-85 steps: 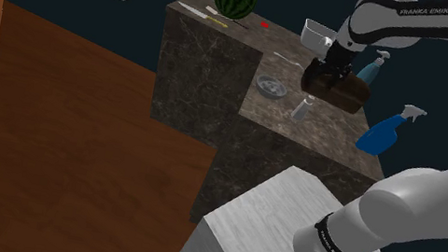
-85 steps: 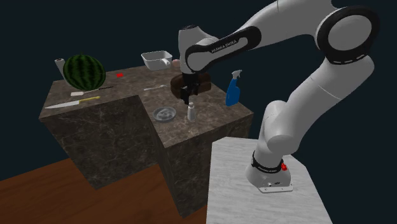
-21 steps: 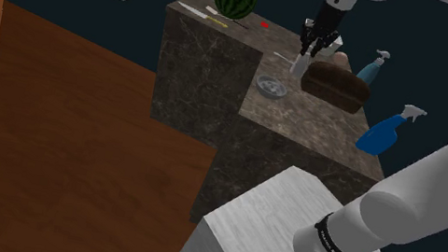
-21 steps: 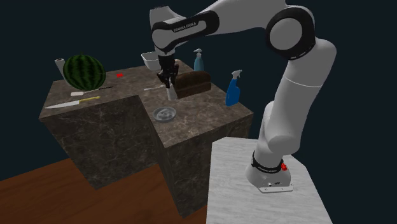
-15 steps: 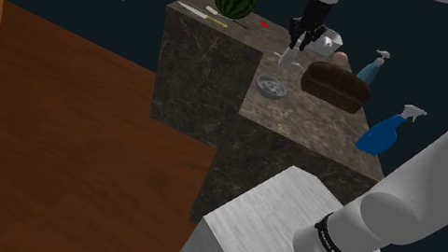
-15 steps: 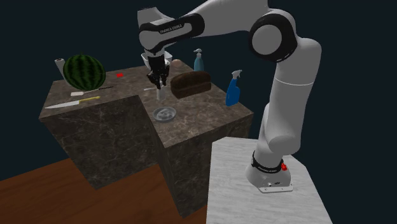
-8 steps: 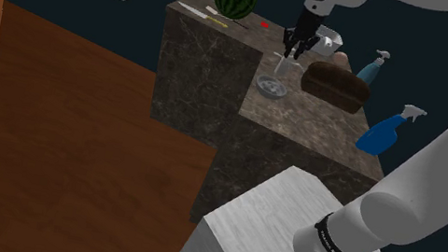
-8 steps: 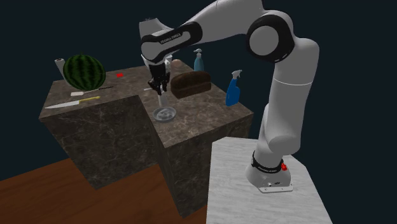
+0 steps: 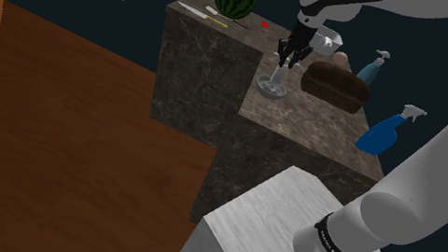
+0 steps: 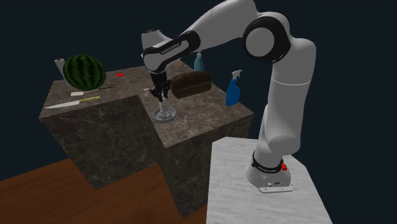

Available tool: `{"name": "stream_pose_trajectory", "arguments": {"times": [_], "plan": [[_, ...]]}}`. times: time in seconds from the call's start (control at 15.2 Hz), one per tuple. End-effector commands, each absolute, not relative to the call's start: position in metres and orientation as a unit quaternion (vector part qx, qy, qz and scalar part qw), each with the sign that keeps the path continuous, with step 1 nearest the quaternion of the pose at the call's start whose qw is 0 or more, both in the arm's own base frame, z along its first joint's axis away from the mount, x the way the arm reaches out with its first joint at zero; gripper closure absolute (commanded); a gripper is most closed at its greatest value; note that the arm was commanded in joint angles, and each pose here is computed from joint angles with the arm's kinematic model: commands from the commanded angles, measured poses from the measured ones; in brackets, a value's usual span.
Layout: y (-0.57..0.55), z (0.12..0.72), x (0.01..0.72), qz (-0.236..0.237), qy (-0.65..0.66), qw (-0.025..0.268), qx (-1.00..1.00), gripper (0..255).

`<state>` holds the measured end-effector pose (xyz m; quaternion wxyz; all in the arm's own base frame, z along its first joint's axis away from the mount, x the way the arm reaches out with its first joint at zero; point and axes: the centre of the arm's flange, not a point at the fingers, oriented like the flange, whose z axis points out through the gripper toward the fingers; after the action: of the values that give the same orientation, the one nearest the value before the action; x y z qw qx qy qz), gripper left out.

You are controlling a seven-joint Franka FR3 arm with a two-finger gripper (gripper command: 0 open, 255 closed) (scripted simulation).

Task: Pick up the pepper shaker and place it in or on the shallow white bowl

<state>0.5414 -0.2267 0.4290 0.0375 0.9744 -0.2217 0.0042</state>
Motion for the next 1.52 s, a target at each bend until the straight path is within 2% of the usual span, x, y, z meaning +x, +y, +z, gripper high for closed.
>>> {"name": "stream_pose_trajectory", "arguments": {"times": [0.0, 0.53, 0.59, 0.92, 1.19, 1.45], "plan": [[-0.226, 0.418, 0.542, 0.004, -0.222, 0.038, 0.974, 255], [-0.226, 0.415, 0.542, 0.004, -0.222, 0.038, 0.974, 255], [-0.226, 0.415, 0.542, 0.004, -0.222, 0.038, 0.974, 0], [-0.226, 0.415, 0.542, 0.004, -0.222, 0.038, 0.974, 0], [-0.223, 0.465, 0.542, 0.004, -0.222, 0.038, 0.974, 0], [-0.223, 0.465, 0.542, 0.004, -0.222, 0.038, 0.974, 0]]}}
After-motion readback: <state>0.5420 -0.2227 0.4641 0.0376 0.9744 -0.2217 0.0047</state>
